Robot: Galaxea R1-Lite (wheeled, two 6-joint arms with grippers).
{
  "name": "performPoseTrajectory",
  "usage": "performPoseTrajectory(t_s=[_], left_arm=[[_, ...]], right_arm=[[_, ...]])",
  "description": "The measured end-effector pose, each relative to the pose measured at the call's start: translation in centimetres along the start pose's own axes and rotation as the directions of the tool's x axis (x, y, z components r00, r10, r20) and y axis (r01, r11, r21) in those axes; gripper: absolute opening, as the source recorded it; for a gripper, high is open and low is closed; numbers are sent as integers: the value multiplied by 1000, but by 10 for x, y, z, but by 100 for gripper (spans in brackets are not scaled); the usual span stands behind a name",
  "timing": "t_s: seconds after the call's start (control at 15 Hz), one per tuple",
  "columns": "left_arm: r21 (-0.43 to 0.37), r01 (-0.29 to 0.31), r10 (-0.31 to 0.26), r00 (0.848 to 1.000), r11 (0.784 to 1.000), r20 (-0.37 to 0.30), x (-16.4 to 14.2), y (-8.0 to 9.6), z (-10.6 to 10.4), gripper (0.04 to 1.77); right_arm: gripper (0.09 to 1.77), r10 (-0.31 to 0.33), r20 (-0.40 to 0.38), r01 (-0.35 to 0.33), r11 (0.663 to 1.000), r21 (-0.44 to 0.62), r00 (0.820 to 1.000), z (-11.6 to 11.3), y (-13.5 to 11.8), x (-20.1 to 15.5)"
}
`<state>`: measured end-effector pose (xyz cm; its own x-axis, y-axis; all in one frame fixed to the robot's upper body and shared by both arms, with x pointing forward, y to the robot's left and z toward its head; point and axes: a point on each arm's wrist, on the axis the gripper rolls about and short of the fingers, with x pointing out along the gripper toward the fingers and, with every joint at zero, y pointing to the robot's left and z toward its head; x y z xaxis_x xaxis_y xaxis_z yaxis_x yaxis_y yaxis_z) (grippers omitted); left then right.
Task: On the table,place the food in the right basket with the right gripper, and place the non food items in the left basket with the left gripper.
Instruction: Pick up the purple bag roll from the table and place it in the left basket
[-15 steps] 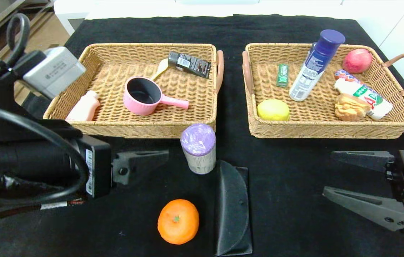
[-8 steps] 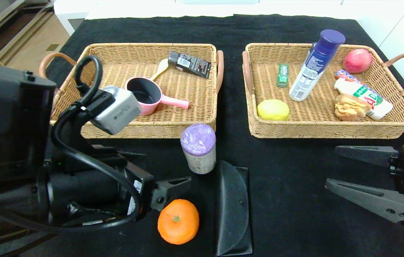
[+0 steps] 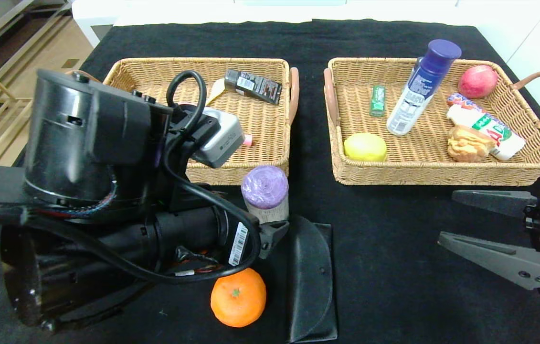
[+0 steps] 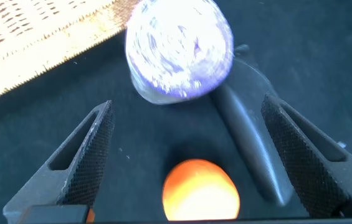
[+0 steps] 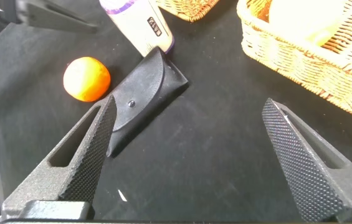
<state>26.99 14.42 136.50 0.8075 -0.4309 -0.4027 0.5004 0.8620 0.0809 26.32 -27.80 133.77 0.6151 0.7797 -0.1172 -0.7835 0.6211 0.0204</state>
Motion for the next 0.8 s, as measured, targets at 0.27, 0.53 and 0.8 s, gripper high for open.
performPoseTrajectory(t_s=[0.27,0.53,0.8], left_arm=[[9,-20,20,1000,1000,-5,14,-7,6,171],[34,-35,37,998,999,-51,20,-9,8,172],[26,-61,62,998,998,-33,27,-10,17,172]], right_arm=[[171,-2,1,2,1000,0,1000,0,0,0],[171,-6,-2,6,1000,3,1000,0,-1,0],[171,-4,-8,4,1000,5,1000,-2,-2,1]])
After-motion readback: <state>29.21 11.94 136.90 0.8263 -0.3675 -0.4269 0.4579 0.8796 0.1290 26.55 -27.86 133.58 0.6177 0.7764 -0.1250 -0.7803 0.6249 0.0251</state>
